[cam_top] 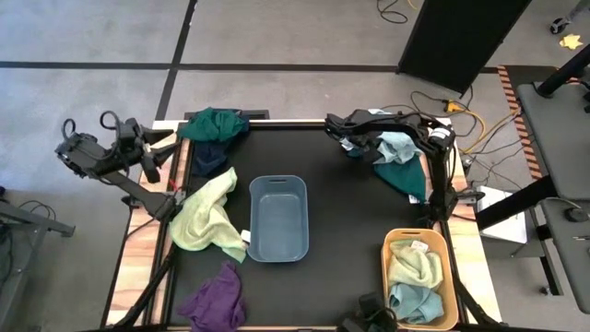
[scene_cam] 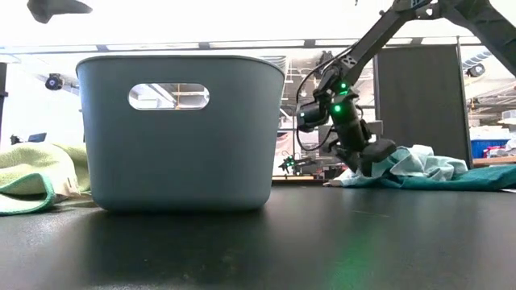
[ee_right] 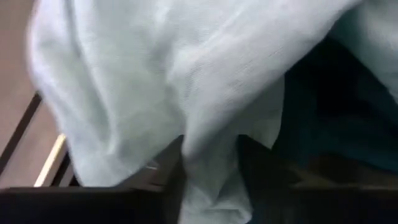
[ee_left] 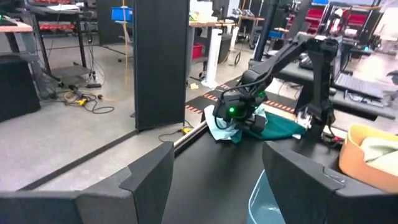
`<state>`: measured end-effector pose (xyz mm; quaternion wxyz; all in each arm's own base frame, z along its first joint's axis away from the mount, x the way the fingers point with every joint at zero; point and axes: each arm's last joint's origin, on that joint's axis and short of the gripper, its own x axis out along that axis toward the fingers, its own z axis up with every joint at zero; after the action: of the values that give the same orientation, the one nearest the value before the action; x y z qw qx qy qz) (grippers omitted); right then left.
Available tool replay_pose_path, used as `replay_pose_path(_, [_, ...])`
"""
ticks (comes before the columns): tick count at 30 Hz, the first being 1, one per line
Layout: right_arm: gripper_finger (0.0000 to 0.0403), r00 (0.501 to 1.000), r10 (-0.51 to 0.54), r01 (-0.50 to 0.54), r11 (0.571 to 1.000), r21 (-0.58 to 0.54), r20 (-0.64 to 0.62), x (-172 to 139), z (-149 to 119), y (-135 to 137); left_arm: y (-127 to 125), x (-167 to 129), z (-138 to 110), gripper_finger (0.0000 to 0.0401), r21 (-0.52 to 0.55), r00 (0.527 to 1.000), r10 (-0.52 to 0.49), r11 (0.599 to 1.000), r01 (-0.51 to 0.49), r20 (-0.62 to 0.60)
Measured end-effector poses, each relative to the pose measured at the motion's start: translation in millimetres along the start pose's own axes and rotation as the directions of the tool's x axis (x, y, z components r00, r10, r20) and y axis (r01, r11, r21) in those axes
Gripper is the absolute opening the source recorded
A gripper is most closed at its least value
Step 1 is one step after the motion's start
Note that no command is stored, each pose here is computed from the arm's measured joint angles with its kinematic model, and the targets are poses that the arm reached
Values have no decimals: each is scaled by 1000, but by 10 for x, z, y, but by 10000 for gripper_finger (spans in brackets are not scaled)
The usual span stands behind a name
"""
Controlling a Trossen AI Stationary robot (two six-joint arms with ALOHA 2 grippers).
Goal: Sort microfiber towel by color & place in baskets
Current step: Put the light blue microfiber cloth into the yellow bin
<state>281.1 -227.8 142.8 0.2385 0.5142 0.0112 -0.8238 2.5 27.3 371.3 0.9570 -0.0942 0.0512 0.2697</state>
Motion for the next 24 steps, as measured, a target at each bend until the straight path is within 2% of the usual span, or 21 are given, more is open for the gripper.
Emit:
replay_pose_path(4, [27,999,47,-47,997,-57,9,-102,34,7,70,-37,-6,230,-16,1000,-6,1000,6,13])
replay_pose_path(10, [10,988,154,-148,979,-137,32,-454,163,-49,173,-89,-19,230,-65,999,-13,998,15,32])
replay_pose_path(15, [9,941,328,-311,934,-177,80,-930,220,-235,209,-106,-47,230,-116,999,-38,992,41,31])
replay_pose_path(17, [9,903,421,-396,894,-209,89,-1171,242,-353,197,-95,-76,230,-123,998,-51,991,53,23])
replay_pose_path(19, [9,842,532,-500,832,-239,90,-1460,263,-523,173,-77,-117,230,-133,998,-69,989,70,9])
replay_pose_path(21, [9,761,643,-599,748,-286,87,-1765,292,-735,145,-52,-164,230,-143,997,-75,987,73,-3])
replay_pose_path(24, [9,607,793,-727,580,-367,51,-2252,361,-1108,91,-10,-241,230,-156,995,-96,984,90,-31])
